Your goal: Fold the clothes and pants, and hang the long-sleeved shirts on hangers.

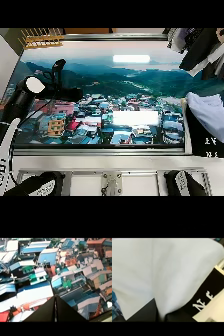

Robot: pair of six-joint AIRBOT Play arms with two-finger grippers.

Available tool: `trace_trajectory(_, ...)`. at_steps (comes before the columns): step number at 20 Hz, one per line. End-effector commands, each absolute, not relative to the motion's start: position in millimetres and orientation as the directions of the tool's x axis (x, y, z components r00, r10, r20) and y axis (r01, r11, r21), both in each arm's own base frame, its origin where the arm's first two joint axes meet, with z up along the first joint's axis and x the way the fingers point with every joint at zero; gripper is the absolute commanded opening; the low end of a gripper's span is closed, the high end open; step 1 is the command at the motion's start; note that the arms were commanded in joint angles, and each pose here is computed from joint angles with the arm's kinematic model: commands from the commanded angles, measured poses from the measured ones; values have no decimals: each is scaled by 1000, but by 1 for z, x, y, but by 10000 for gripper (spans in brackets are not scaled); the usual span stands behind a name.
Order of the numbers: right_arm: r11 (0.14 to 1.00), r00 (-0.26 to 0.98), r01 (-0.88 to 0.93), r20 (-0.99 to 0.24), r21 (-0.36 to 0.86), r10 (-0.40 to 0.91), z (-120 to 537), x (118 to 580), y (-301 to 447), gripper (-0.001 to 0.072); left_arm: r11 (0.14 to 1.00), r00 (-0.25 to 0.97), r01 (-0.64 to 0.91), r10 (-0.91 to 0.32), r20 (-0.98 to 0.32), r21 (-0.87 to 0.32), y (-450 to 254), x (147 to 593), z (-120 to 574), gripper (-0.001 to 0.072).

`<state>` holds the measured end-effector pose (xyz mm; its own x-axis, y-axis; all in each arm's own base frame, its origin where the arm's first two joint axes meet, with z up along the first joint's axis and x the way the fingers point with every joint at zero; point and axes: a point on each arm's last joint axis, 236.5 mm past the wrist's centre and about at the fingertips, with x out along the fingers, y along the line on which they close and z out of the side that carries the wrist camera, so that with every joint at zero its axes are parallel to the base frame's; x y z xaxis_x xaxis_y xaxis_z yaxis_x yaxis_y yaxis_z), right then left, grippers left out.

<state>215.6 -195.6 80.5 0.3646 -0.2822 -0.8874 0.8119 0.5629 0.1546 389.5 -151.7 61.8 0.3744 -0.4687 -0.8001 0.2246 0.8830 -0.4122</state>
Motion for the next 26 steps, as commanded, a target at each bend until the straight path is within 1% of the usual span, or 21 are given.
trace_trajectory(1, 537, 248, 841, -931, 69, -268, 43, 186, -190, 17, 881, 350, 227, -471, -810, -414, -152, 384, 59, 8)
trace_trajectory(4, 536, 224, 842, -942, 59, -249, 31, 181, -186, 21, 881, 344, 228, -471, -812, -414, -152, 382, 59, 7)
trace_trajectory(5, 536, 220, 842, -944, 58, -245, 30, 180, -185, 30, 881, 343, 228, -471, -813, -414, -152, 382, 59, 7)
trace_trajectory(6, 536, 220, 842, -945, 58, -244, 29, 180, -185, 63, 881, 344, 228, -471, -812, -414, -152, 382, 59, 8)
trace_trajectory(7, 536, 220, 842, -945, 58, -244, 29, 180, -185, 247, 881, 344, 228, -471, -812, -415, -152, 382, 59, 7)
trace_trajectory(8, 538, 221, 841, -944, 57, -246, 30, 180, -185, 557, 881, 343, 228, -471, -813, -414, -152, 382, 59, 8)
trace_trajectory(9, 558, 231, 828, -937, 49, -261, 33, 182, -189, 677, 881, 344, 228, -471, -812, -415, -152, 382, 59, 7)
trace_trajectory(11, 640, 296, 768, -903, 31, -311, 56, 197, -200, 676, 881, 343, 228, -471, -813, -415, -152, 382, 59, 7)
trace_trajectory(12, 685, 362, 727, -874, 46, -325, 75, 211, -202, 676, 881, 343, 228, -471, -813, -415, -152, 382, 59, 7)
trace_trajectory(13, 734, 440, 674, -843, 83, -309, 94, 229, -196, 676, 881, 344, 227, -472, -812, -415, -153, 382, 59, 7)
trace_trajectory(14, 782, 536, 606, -801, 144, -268, 114, 252, -183, 676, 880, 344, 227, -472, -812, -416, -153, 382, 59, 8)
trace_trajectory(15, 825, 629, 521, -753, 220, -196, 132, 277, -161, 676, 880, 344, 227, -473, -811, -417, -153, 382, 59, 7)
trace_trajectory(16, 866, 709, 399, -700, 300, -84, 145, 301, -128, 676, 880, 343, 227, -473, -812, -417, -153, 382, 59, 7)
trace_trajectory(17, 893, 748, 276, -663, 355, 33, 153, 318, -93, 676, 880, 343, 227, -473, -812, -417, -153, 382, 59, 8)
trace_trajectory(18, 905, 754, 166, -642, 392, 140, 156, 329, -57, 676, 880, 343, 227, -473, -812, -417, -153, 382, 59, 8)
trace_trajectory(19, 910, 735, 88, -643, 405, 215, 153, 335, -27, 675, 880, 344, 227, -472, -811, -416, -153, 382, 59, 8)
trace_trajectory(21, 907, 661, -65, -663, 416, 351, 139, 340, 34, 675, 881, 346, 227, -472, -811, -416, -153, 383, 59, 8)
trace_trajectory(24, 882, 565, -211, -684, 421, 461, 119, 342, 97, 673, 881, 346, 227, -471, -811, -415, -152, 383, 59, 7)
trace_trajectory(25, 873, 538, -238, -691, 426, 484, 113, 342, 111, 615, 881, 346, 226, -471, -812, -415, -152, 383, 59, 8)
trace_trajectory(26, 866, 512, -256, -699, 430, 499, 107, 341, 121, 404, 881, 345, 226, -471, -812, -415, -152, 383, 59, 7)
